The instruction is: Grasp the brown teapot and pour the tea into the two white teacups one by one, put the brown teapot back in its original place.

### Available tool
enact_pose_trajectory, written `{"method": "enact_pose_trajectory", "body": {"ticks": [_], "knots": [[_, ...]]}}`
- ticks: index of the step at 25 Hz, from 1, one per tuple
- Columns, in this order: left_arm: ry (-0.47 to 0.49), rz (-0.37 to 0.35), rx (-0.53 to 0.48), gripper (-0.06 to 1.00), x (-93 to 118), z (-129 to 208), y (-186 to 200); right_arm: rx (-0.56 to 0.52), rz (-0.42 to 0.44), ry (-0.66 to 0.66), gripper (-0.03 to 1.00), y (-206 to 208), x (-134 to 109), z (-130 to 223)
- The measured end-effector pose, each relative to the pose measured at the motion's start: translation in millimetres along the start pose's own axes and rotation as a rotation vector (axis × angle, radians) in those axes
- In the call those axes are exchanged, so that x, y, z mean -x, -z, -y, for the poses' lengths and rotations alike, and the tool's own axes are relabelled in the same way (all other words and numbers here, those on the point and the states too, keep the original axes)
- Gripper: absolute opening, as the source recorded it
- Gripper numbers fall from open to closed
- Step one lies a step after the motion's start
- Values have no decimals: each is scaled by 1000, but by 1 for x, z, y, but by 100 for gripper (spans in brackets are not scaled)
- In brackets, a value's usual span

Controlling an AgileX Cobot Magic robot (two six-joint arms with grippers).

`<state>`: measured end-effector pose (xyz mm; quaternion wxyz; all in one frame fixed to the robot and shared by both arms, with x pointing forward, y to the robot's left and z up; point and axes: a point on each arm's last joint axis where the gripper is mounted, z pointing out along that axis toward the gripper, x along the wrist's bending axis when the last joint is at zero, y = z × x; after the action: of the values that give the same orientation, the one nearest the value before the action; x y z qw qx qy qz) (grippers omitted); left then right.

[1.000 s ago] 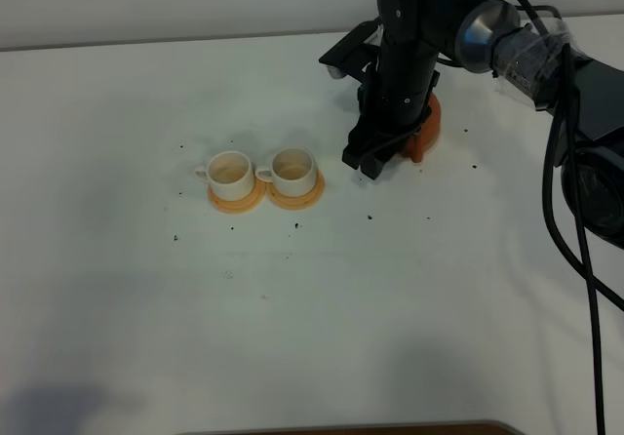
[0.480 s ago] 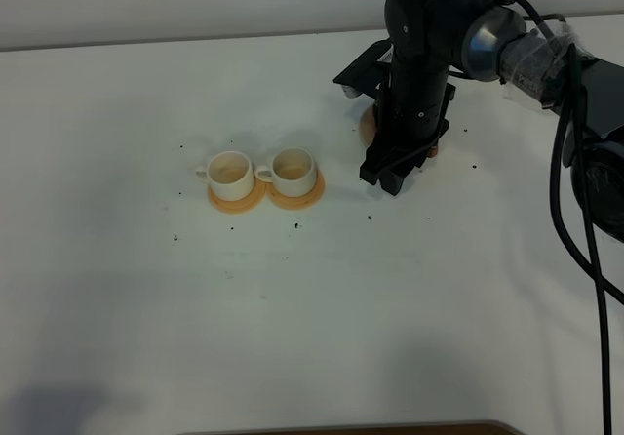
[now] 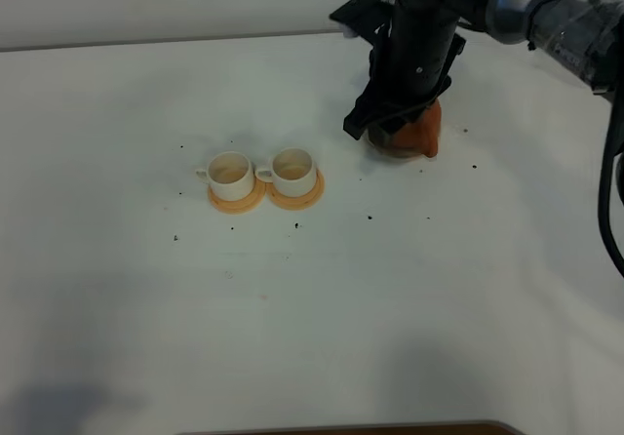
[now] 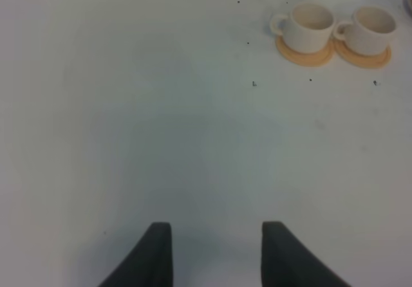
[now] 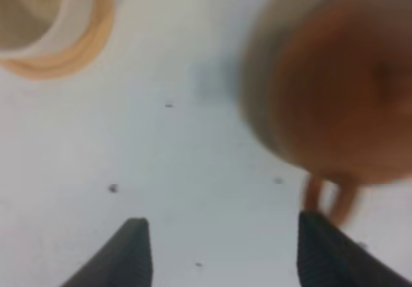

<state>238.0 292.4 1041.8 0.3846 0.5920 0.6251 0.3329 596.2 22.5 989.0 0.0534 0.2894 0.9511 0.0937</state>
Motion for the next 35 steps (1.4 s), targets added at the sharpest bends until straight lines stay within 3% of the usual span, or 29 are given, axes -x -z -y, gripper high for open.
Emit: {"method": "enact_pose_trajectory", "body": {"ticks": [6, 16, 35], "knots": [[0, 0, 0, 37, 0, 0, 0, -13, 68, -64, 51, 1, 15, 4], [-1, 0, 0, 37, 0, 0, 0, -48, 5, -220, 51, -34, 35, 5], [-1, 0, 0, 37, 0, 0, 0, -62, 65, -184, 45, -45, 50, 4]]}}
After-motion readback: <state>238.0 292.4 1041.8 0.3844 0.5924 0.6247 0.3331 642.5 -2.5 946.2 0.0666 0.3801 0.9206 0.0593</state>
